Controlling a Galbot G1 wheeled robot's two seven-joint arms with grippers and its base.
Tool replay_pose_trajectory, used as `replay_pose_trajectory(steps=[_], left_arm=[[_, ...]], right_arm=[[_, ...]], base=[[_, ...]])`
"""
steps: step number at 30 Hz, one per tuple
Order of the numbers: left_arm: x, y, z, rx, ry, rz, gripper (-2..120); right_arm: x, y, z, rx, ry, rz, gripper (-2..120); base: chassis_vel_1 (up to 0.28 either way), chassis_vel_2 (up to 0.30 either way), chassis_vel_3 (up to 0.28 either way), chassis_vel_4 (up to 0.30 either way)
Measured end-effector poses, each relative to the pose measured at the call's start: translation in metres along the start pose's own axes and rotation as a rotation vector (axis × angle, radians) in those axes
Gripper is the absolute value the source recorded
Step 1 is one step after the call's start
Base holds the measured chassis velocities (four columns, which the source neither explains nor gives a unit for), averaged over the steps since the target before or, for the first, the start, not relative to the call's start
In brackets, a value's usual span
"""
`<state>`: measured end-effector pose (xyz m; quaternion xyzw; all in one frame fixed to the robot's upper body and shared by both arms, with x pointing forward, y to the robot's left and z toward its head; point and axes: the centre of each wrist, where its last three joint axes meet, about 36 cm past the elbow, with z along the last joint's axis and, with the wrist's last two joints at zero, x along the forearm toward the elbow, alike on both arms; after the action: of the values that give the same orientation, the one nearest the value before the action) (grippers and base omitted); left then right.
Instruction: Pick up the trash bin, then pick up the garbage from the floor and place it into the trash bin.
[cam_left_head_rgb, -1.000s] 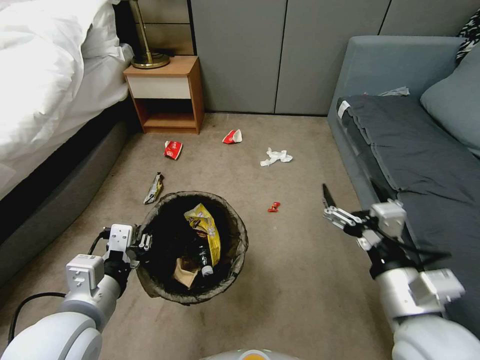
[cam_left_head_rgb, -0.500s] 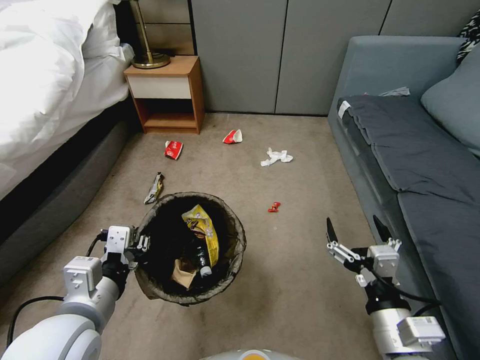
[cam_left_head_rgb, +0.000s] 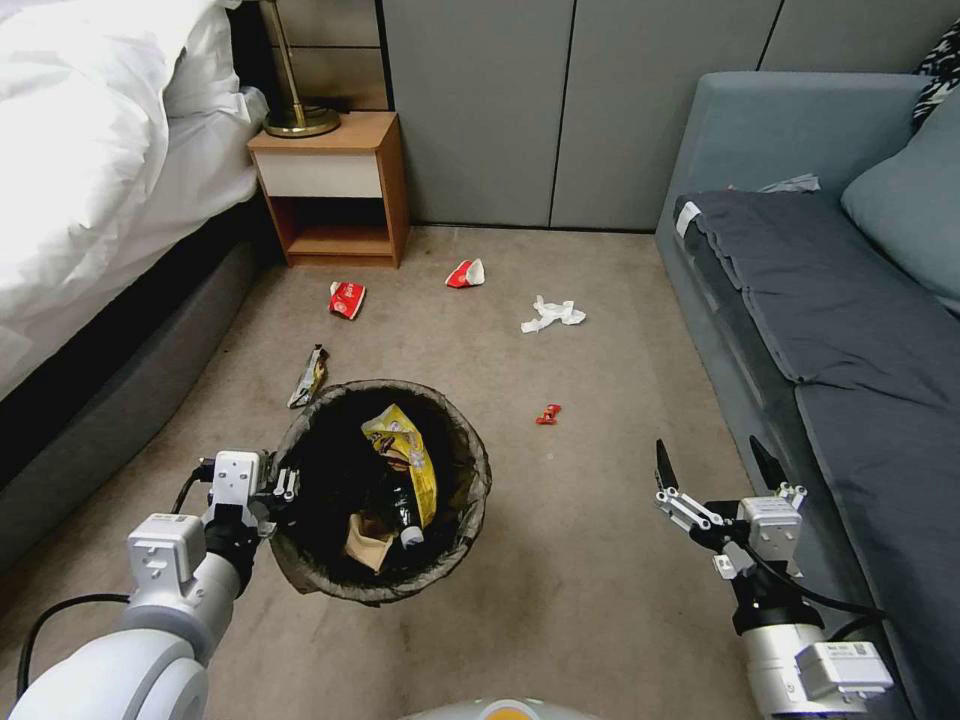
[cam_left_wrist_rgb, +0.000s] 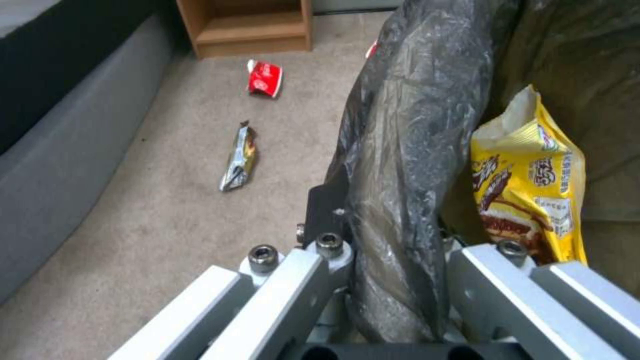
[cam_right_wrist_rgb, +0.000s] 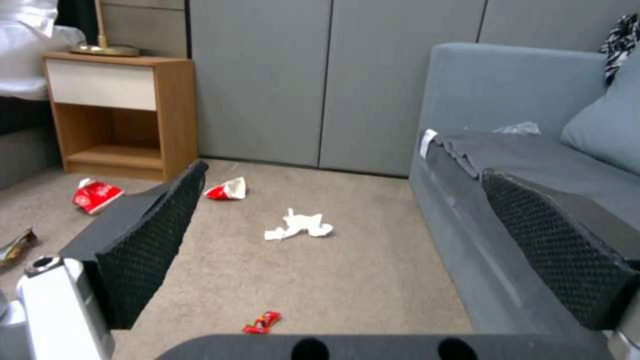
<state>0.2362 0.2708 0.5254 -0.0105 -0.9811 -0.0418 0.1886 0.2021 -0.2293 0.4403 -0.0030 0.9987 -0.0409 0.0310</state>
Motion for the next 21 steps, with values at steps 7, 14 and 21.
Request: replay_pose_trajectory(steps=[7, 14, 21], left_arm=[[-0.0004, -0.0007, -0.0002, 0.0, -0.002, 0.006, 3], [-0.0004, -0.0001, -0.0006, -0.002, -0.005, 0.006, 3], [-0.0003, 0.0, -0.0004, -0.001, -0.005, 0.005, 3]], right_arm=[[0.0022, 0.003, 0.0023, -0.002, 0.006, 0.004, 100], [0.0027, 0.0038, 0.0051, 0.0, 0.01, 0.003, 100], [0.0025, 0.0037, 0.007, 0.001, 0.014, 0.003, 100]], base=[[-0.009, 0.016, 0.012, -0.022], [-0.05, 0.049, 0.057, -0.06], [-0.03, 0.054, 0.037, -0.053]])
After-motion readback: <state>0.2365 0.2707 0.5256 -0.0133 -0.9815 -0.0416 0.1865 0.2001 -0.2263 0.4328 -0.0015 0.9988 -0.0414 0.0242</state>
